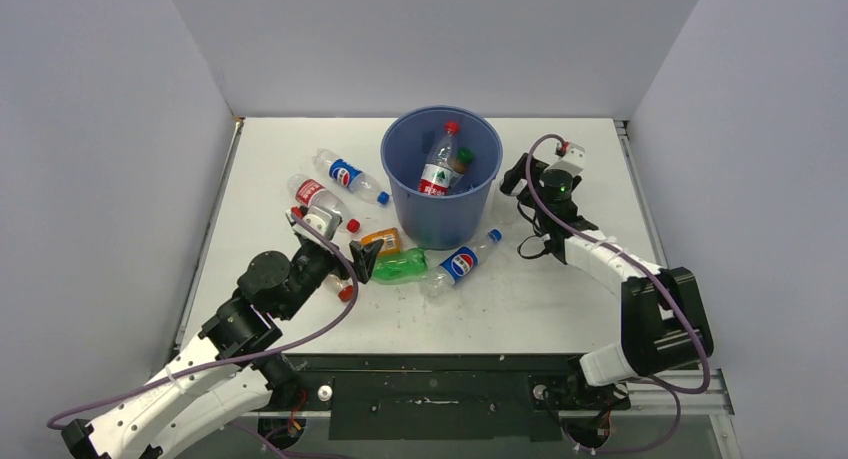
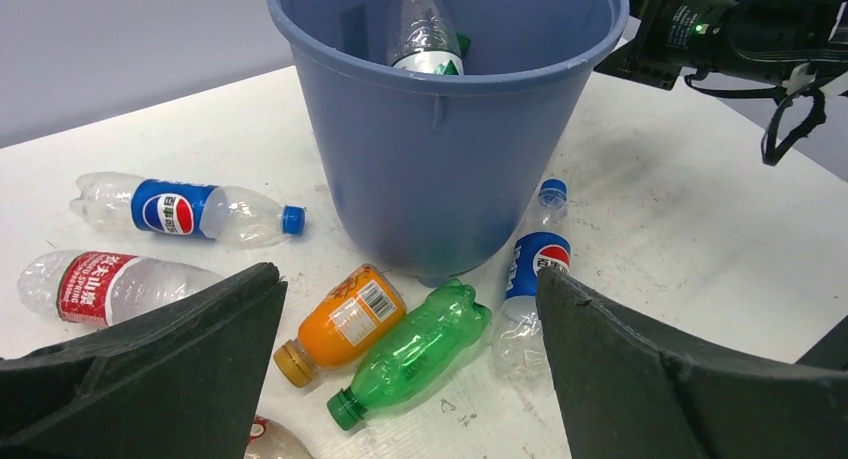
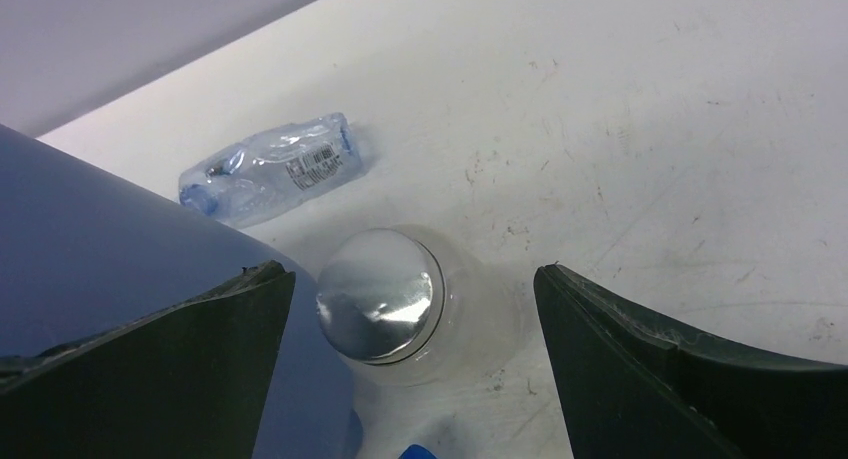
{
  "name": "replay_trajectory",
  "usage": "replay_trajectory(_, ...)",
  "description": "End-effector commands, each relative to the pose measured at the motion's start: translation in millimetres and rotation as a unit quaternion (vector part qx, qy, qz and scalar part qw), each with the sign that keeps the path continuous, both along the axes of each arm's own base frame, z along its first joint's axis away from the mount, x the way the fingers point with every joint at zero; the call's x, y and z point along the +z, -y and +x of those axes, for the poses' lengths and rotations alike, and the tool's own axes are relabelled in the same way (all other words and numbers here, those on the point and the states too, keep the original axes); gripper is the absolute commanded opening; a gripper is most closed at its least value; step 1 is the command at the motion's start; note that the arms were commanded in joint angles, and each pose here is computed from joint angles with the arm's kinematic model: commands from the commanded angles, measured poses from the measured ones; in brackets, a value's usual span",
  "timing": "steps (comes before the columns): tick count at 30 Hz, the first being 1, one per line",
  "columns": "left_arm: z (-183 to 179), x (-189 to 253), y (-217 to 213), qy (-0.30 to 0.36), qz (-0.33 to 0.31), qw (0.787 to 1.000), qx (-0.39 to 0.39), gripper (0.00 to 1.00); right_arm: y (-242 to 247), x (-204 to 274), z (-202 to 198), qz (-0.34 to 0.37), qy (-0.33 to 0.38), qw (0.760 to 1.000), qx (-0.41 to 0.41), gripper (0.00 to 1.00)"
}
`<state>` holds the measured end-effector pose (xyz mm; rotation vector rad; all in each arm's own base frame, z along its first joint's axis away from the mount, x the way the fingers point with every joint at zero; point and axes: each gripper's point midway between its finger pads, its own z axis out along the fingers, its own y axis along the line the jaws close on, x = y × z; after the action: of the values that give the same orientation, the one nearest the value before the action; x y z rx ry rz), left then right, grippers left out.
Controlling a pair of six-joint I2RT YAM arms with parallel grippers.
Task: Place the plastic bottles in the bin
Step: Pick up the plastic bottle at the center of the board.
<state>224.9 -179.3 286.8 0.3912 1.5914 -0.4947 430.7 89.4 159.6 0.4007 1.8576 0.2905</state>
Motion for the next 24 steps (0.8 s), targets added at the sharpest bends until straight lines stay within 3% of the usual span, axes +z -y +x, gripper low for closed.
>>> replay_trajectory(1,-1.0,25.5,1.4,0.022,-0.016,1.000,-0.005,0.96,-11.0,18.9,17.8,0.004,0.036,0.999,0.024,0.95)
replay_trajectory(13,-2.5,26.1,2.1,0.023,-0.017,1.000,-0.009,0.96,-15.0,-6.8,28.0,-0.002,0.003,1.000,0.029,0.94)
replay_trajectory(24,-2.6,24.9,4.9,0.020,-0.015,1.000,-0.015,0.96,5.7,-15.0,19.2,-0.033,-0.016,0.999,-0.013,0.76)
